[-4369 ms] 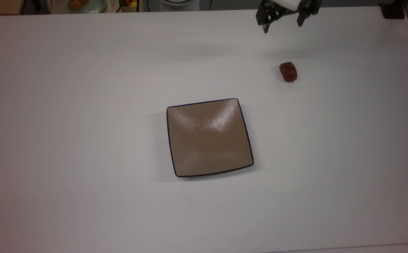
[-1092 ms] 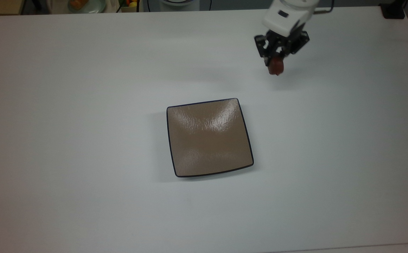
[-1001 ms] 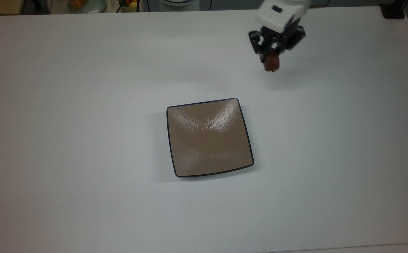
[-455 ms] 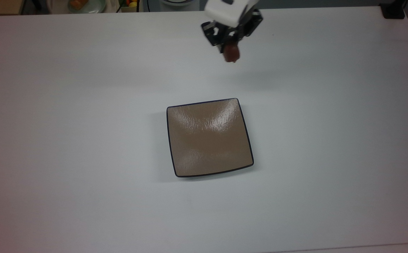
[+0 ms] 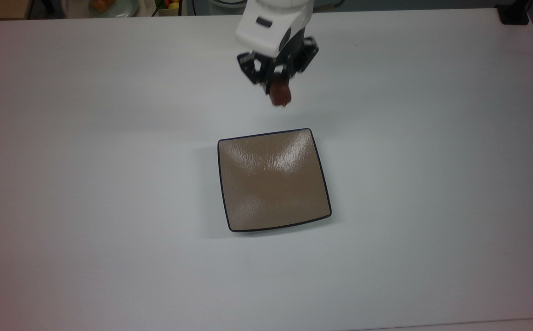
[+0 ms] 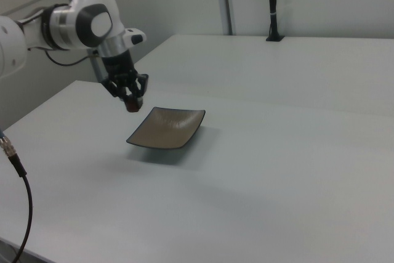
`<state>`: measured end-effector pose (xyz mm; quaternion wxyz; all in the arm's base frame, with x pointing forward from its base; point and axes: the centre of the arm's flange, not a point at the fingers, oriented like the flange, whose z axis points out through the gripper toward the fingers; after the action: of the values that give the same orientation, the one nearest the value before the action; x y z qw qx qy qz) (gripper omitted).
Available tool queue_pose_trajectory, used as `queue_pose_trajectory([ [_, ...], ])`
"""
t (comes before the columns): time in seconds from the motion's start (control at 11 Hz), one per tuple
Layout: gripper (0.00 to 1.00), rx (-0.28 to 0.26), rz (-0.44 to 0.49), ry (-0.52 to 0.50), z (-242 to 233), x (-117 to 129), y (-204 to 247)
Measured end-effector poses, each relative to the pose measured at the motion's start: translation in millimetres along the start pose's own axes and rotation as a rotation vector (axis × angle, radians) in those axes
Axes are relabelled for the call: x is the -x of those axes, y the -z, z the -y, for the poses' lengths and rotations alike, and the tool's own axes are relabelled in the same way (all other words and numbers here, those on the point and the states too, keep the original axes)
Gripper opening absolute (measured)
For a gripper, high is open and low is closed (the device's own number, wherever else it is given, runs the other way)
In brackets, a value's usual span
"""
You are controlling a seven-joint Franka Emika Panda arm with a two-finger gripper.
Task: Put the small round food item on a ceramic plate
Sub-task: 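Lift the food item and carry it over the square brown plate, then lower the food item onto the plate center and open the gripper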
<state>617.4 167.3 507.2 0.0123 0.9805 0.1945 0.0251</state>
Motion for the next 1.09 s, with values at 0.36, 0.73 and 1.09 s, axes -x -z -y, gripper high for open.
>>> queue_pose_trajectory([
  [0.36,0.34,0.019,-0.108,-0.029,-26.6,-25.5,-35.1],
  [0.73,0.34,0.024,-0.133,-0.028,-29.5,-42.7,-81.4],
  [1.09,0.34,0.029,-0.170,-0.025,-29.2,-56.8,-124.5],
])
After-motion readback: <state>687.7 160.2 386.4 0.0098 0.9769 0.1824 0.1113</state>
